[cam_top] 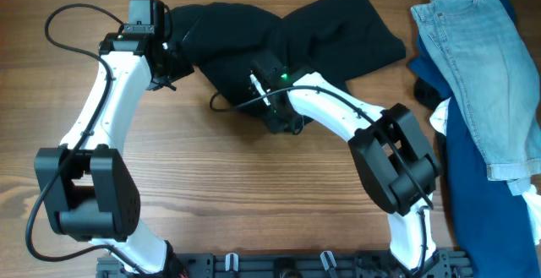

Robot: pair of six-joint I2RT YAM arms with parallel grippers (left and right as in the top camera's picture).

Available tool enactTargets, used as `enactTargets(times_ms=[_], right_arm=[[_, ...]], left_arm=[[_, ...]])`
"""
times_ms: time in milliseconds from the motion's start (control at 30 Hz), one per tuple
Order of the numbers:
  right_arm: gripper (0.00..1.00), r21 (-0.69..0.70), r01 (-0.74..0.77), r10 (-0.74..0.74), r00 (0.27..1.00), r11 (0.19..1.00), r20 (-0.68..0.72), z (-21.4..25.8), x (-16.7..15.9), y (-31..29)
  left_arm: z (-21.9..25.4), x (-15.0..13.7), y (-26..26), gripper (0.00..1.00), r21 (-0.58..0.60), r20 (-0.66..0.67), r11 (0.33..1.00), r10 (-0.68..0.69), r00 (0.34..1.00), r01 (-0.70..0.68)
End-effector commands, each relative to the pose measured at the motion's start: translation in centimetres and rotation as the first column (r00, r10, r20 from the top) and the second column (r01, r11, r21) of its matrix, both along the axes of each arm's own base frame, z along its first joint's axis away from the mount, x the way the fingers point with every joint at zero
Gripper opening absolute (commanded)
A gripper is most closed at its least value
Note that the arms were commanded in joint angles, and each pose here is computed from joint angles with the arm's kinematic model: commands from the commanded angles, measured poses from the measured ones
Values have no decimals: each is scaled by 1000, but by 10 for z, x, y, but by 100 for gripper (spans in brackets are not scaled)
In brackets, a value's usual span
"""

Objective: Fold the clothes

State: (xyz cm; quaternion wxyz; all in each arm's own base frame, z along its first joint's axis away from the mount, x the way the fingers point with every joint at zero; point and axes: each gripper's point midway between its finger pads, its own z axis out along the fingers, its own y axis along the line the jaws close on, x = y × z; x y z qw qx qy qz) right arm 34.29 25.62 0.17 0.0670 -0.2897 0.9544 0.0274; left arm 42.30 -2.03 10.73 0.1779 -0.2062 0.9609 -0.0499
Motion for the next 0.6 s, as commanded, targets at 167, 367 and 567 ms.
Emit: enactTargets(times_ms=[167, 367, 567], right_arm=[[5, 123, 210, -221, 971, 970, 86, 60, 26, -19], [4, 239, 375, -408, 907, 896, 106, 100, 41, -32], [5, 280, 379, -426, 895, 882, 129, 126, 39, -36]], left_arm=[[-2, 1, -2, 60, -4, 2, 1000, -6, 1000, 6], [1, 9, -2, 63, -6, 36, 1000, -6, 999, 7], [8, 24, -3, 62, -9, 103, 1000, -6, 995, 7]])
